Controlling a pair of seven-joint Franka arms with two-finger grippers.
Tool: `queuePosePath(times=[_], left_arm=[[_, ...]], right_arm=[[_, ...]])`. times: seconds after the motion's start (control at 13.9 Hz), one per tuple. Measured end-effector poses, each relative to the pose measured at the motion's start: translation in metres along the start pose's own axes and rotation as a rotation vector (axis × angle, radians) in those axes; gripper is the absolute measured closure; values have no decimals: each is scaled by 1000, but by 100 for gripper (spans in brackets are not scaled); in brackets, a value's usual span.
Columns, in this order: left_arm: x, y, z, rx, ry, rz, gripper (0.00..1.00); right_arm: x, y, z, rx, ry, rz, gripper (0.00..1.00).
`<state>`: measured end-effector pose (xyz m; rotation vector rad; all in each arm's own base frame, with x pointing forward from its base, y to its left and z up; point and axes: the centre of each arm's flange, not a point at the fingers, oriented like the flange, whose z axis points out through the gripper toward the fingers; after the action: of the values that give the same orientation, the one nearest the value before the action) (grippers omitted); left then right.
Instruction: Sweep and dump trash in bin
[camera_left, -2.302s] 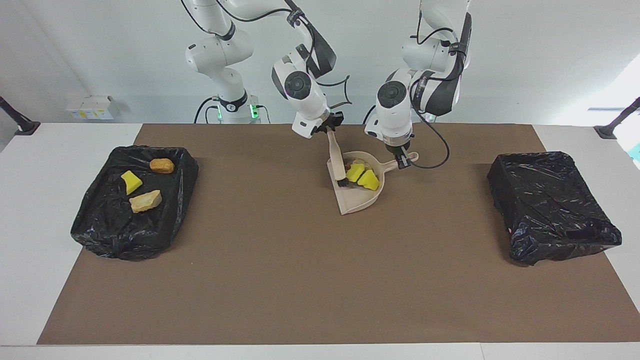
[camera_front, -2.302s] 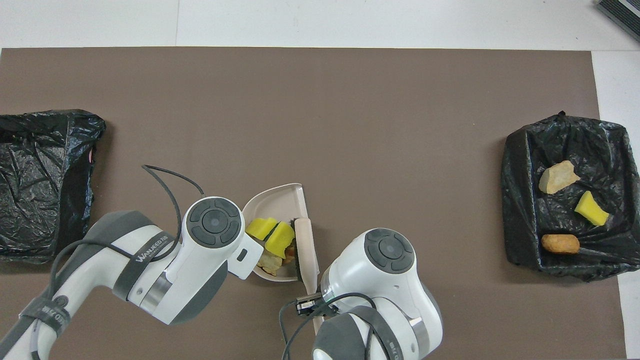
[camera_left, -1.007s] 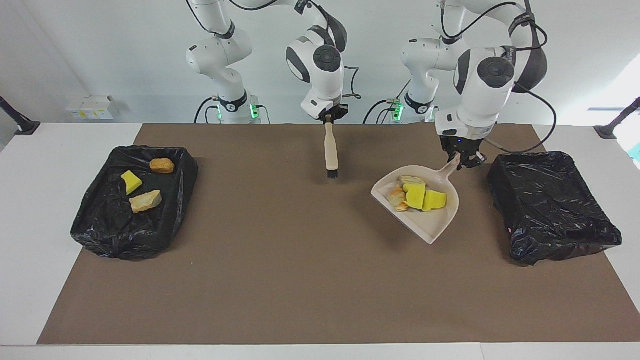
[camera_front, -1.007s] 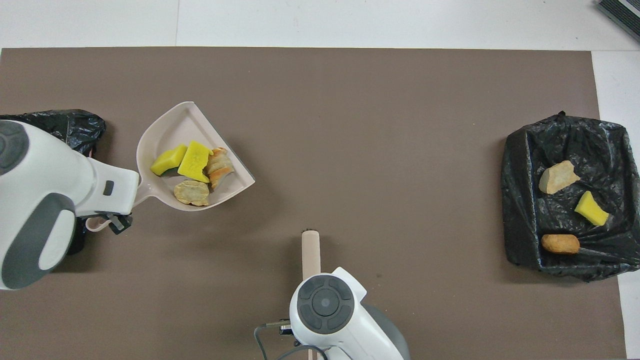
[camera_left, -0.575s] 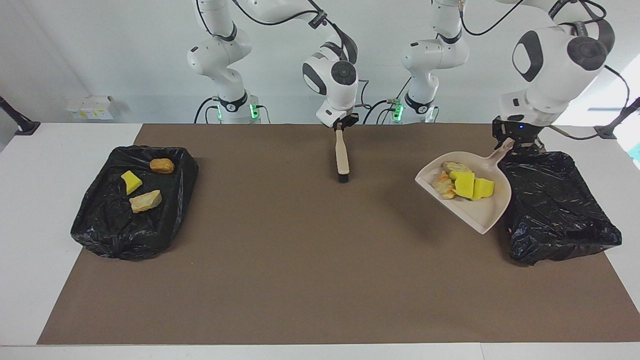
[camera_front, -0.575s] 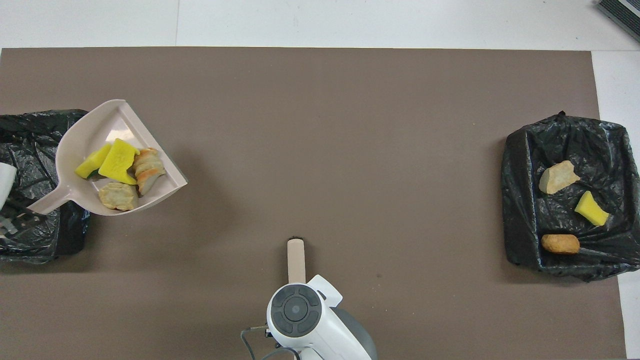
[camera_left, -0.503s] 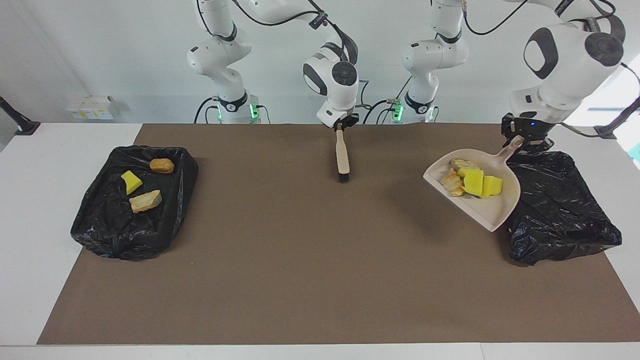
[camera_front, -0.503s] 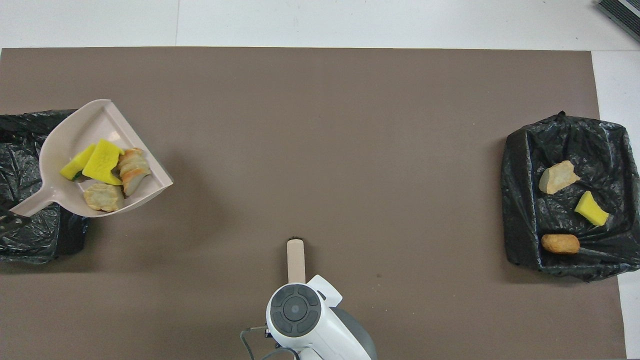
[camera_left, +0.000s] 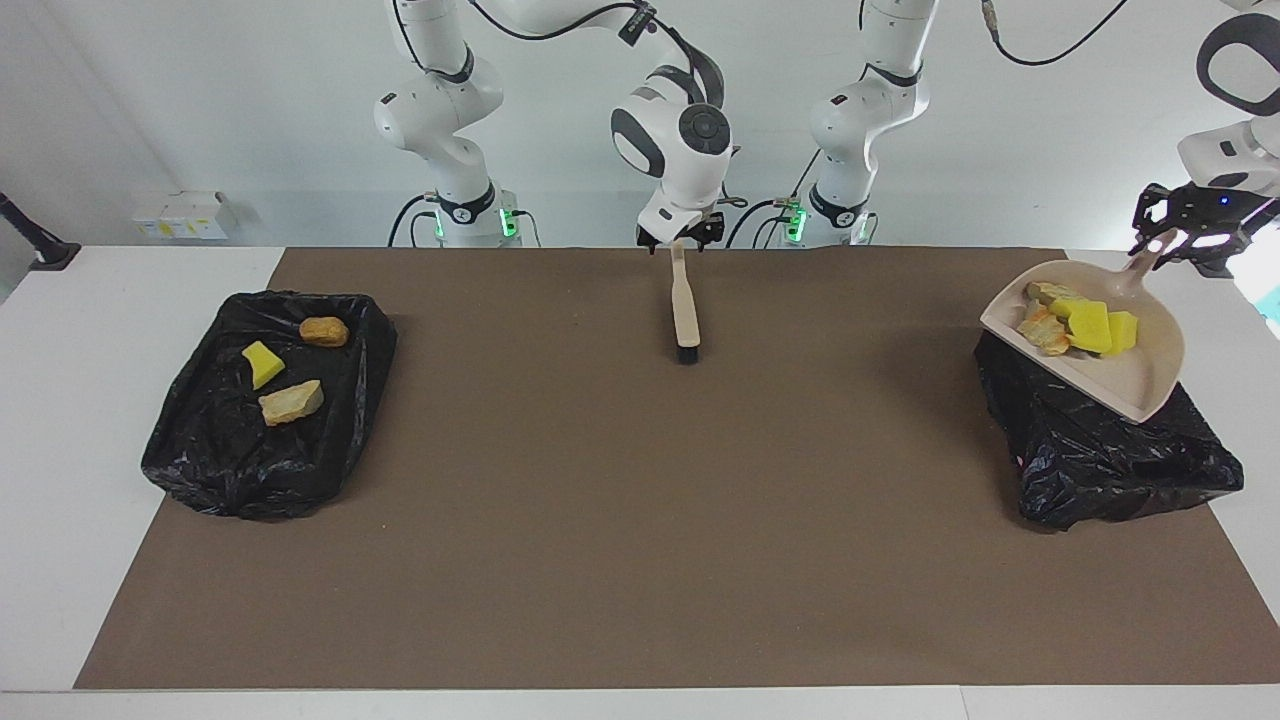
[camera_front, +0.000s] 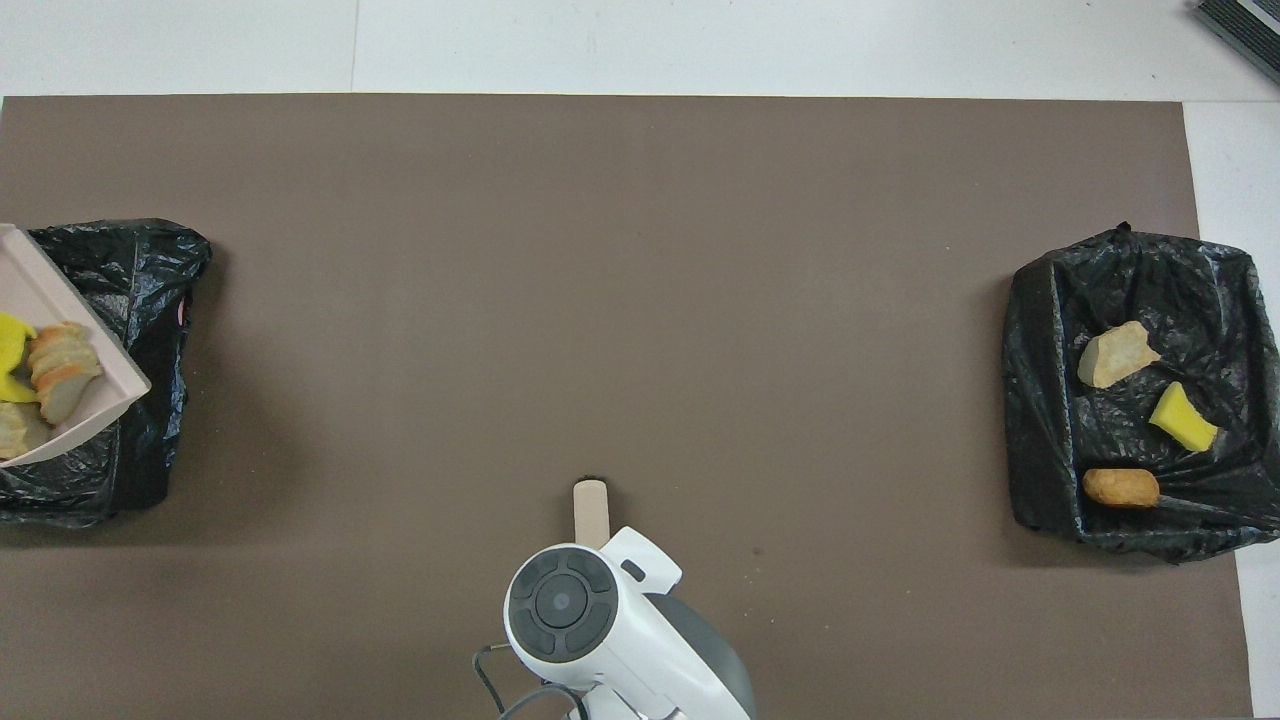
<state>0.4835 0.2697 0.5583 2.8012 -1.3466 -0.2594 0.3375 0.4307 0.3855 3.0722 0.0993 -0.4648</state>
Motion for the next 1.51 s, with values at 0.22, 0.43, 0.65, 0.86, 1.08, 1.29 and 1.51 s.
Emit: queuePosePath(times=[0.22,0.43,0.65,0.86,1.08,1.29,1.51], left_arm=[[-49,-42,4,15,-53,54,69],[-43,-57,6,28,-119,101,69],[-37,-64,0,89,-189,153,69],[-40,-69,2,116,-305,210,69],[-27,-71,4,145,-350,248,69],[-10,-74,3,196,-475,319,69],[16,-72,-1,233,-528,370,69]], right_arm=[[29,27,-60,-9,49,-21,0],[57,61,-107,19,90,-32,0],[75,93,-147,-22,158,-46,0],[91,124,-184,-7,220,-42,0],[117,181,-207,7,249,-68,0],[141,245,-211,12,249,-81,0],[164,308,-220,26,320,10,0]])
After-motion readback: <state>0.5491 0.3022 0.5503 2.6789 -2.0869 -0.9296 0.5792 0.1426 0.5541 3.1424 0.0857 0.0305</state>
